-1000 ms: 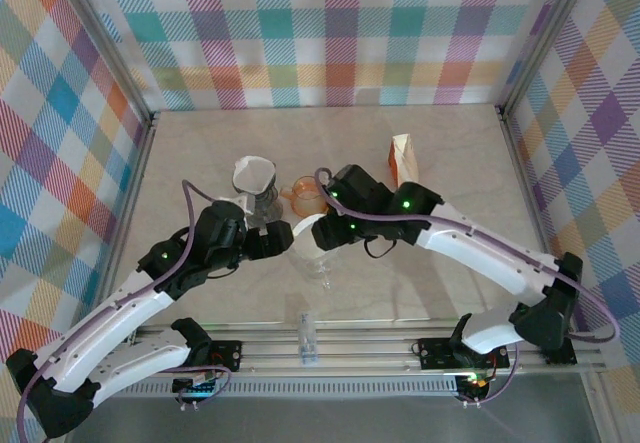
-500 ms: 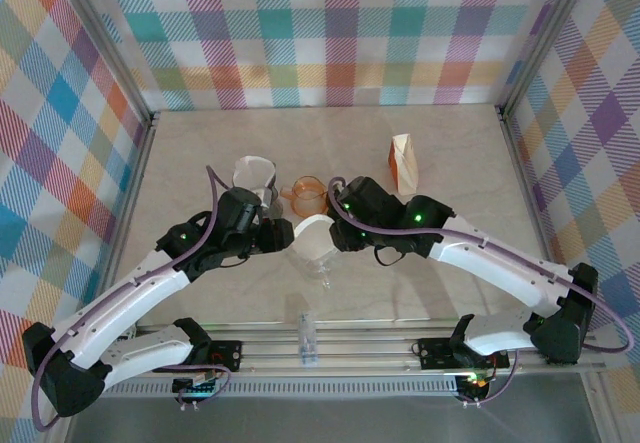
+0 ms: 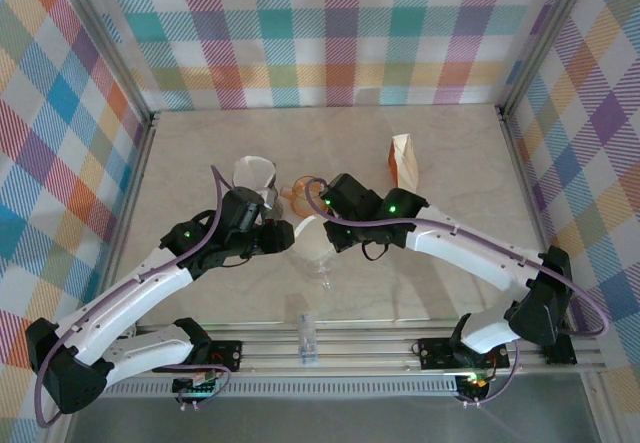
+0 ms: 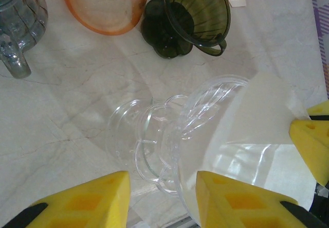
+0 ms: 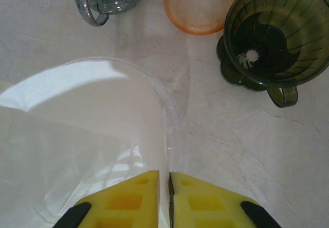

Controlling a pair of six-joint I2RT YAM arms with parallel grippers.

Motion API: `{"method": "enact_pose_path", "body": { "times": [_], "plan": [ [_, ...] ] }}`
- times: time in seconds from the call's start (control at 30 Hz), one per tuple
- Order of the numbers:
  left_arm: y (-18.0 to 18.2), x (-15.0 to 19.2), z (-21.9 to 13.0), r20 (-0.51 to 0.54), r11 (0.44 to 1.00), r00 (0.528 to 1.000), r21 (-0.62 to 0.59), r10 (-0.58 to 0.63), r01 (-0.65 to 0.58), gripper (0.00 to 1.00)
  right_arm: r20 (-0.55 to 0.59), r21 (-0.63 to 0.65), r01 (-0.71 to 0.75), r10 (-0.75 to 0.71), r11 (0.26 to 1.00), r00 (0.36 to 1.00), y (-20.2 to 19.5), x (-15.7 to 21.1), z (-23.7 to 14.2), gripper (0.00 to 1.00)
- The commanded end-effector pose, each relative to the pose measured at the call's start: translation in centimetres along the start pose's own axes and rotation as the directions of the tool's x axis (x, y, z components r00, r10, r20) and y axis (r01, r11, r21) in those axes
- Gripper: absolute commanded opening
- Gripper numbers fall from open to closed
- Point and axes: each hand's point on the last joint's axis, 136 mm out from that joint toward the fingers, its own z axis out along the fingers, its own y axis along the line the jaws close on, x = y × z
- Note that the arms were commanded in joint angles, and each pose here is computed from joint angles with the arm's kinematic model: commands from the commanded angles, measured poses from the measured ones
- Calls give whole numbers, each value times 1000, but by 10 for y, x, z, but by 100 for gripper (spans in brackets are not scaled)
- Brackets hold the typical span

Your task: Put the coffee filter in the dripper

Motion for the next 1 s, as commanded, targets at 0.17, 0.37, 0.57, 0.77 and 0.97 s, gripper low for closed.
{"method": "enact_pose_path", "body": {
  "times": [0.17,0.37,0.57,0.77,0.97],
  "plan": [
    [-7,-6,-3,13,1000,1000,25,14,-14,40,-3,-15,20,-20,1000,1000,6,-5,0,14],
    [-9,-5,-2,-5,999,999,26,33,-33,42,-7,-13,17,-17,1000,1000,5,-3,0,15],
    [-8,-4,-2,-11,999,999,22,31,-31,43,-10,-12,12,-12,1000,1000,5,-2,1,15],
    [-19,-18,-21,56,998,998,61,31,-34,55,-8,-16,9,-9,1000,1000,5,-1,1,15],
    [-25,-9,-8,-19,995,998,82,54,-52,55,-9,-13,7,-7,1000,1000,5,-1,2,17]
  ]
}}
